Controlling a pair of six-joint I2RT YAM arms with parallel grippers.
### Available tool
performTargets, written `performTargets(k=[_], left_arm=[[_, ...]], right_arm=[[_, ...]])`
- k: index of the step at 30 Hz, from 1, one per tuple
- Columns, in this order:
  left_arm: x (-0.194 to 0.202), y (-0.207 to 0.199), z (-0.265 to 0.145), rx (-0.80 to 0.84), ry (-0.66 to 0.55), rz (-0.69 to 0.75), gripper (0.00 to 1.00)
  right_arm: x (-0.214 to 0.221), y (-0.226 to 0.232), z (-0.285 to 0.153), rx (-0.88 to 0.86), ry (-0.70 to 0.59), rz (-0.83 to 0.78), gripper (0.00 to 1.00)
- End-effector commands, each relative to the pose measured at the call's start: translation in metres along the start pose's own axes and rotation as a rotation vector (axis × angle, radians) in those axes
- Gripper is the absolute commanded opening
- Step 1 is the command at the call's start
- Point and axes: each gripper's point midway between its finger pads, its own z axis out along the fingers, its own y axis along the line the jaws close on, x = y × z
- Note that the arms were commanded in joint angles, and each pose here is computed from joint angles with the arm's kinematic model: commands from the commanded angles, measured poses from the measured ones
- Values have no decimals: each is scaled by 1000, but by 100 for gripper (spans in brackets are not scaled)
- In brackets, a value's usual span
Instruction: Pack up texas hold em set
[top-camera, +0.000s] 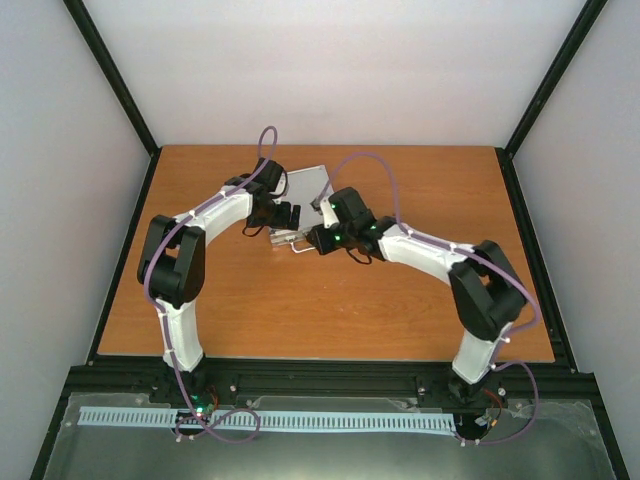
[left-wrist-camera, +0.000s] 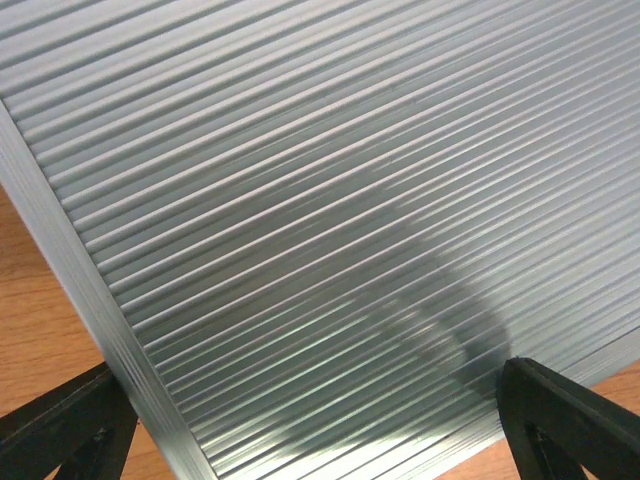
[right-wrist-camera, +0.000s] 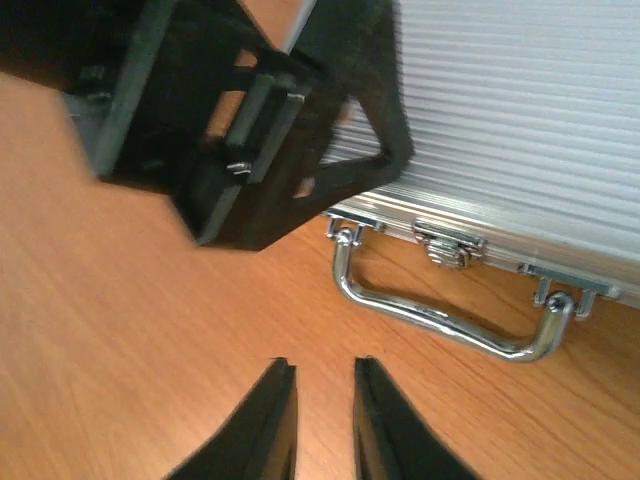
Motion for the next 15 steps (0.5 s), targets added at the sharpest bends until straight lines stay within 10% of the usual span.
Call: performTargets(k=[1, 5, 15], left_arm=[[40, 9, 16, -48, 152, 38, 100], [31, 7, 7, -51, 127, 39, 100], [-41, -5, -78, -69, -85, 62, 100]], right_arm=[[4, 5, -38, 33, 15, -32, 34], [8, -13, -68, 170, -2, 11, 98], [28, -45, -136, 364, -6, 113, 100]])
